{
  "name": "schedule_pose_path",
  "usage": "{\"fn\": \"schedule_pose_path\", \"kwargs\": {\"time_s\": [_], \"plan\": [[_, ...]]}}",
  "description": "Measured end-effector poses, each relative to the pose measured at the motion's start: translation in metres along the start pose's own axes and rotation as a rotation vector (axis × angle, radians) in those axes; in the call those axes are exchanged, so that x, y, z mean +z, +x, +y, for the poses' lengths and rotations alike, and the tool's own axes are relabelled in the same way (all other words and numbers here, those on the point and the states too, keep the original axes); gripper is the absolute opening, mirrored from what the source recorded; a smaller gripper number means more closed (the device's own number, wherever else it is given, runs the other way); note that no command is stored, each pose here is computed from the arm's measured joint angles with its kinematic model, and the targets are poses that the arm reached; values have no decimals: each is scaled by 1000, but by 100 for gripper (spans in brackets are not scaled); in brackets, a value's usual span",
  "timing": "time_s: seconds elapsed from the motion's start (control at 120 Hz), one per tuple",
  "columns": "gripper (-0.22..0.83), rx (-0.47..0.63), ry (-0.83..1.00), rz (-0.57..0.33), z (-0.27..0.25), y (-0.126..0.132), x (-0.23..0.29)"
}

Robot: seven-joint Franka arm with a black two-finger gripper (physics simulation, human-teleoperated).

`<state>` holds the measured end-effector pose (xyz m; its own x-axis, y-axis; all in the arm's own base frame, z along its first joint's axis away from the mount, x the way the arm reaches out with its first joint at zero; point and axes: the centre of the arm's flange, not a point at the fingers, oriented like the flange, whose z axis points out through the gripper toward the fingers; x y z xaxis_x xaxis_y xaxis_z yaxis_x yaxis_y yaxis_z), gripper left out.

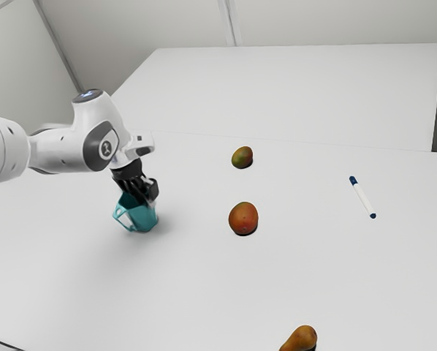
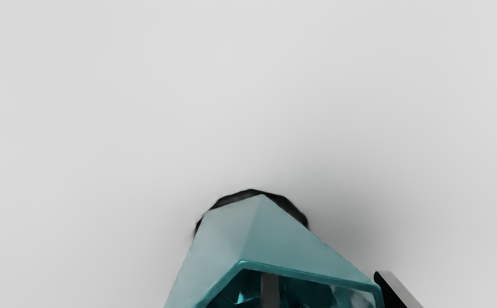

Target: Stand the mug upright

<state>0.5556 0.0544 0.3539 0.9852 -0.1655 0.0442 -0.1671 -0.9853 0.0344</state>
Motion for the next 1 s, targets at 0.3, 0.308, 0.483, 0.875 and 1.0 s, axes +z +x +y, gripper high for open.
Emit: {"fn": "schedule_pose_path", "kwargs": {"time_s": [0.3, 0.308, 0.483, 0.875, 1.0], "plan": [[52, 7, -3, 60, 22, 3, -45], [52, 7, -4, 62, 23, 4, -47], [58, 18, -31, 107, 39, 23, -110], [61, 90, -55, 103, 76, 39, -239], [61, 105, -60, 72, 86, 35, -242]]}}
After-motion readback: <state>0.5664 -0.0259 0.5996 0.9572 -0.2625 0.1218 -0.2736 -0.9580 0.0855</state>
